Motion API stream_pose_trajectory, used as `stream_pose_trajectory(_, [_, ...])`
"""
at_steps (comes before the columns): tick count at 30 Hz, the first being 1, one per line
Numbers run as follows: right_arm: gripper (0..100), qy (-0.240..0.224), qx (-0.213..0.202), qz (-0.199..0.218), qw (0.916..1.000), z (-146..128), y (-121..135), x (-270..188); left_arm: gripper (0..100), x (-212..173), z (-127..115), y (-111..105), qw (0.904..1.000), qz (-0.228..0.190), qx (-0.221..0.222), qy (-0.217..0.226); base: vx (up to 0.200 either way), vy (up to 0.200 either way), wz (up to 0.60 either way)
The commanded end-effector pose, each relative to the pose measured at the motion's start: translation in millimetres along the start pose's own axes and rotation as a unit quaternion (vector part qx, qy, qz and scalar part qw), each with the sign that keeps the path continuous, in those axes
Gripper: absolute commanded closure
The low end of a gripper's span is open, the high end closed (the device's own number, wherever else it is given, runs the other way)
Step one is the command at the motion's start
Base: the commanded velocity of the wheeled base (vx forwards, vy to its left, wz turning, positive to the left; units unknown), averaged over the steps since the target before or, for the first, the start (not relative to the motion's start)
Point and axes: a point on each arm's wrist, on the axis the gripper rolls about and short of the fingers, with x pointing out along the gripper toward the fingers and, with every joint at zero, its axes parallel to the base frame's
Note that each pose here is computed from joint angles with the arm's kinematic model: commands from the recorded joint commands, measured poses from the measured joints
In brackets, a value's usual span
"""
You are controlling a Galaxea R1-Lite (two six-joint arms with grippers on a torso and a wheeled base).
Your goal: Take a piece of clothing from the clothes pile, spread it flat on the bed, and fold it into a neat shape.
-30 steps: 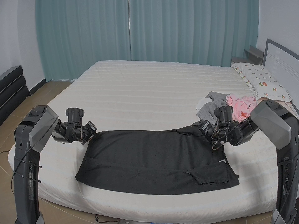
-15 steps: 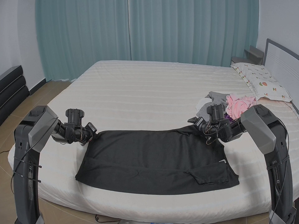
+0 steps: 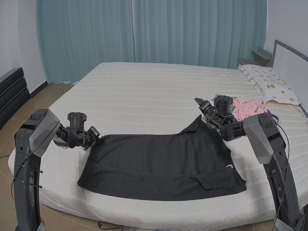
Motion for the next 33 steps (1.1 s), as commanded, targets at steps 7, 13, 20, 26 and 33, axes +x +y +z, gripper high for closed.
stream_pose_trajectory(7, [0, 0.001, -0.028, -0.055, 0.9981, 24, -35, -10, 100, -1, 1, -1, 1.0000, -0.001, 0.000, -0.001, 0.000, 0.000, 0.00])
stream_pose_trajectory(13, [0, 0.070, -0.055, -0.057, 0.9944, 45, -40, -45, 100, -1, 1, -1, 1.0000, -0.001, 0.000, 0.000, 0.000, 0.000, 0.00])
stream_pose_trajectory(20, [0, 0.103, -0.095, -0.069, 0.9877, 47, -59, -55, 100, -1, 1, -1, 1.0000, -0.002, 0.000, 0.000, 0.000, 0.000, 0.00])
stream_pose_trajectory(26, [0, 0.112, -0.099, -0.076, 0.9859, 40, -71, -51, 100, -1, 0, -1, 1.0000, -0.002, 0.001, 0.000, 0.000, 0.000, 0.00])
stream_pose_trajectory(33, [0, 0.129, -0.099, -0.086, 0.9830, 28, -78, -49, 100, -1, 0, -1, 1.0000, -0.002, 0.001, 0.000, 0.000, 0.000, 0.00])
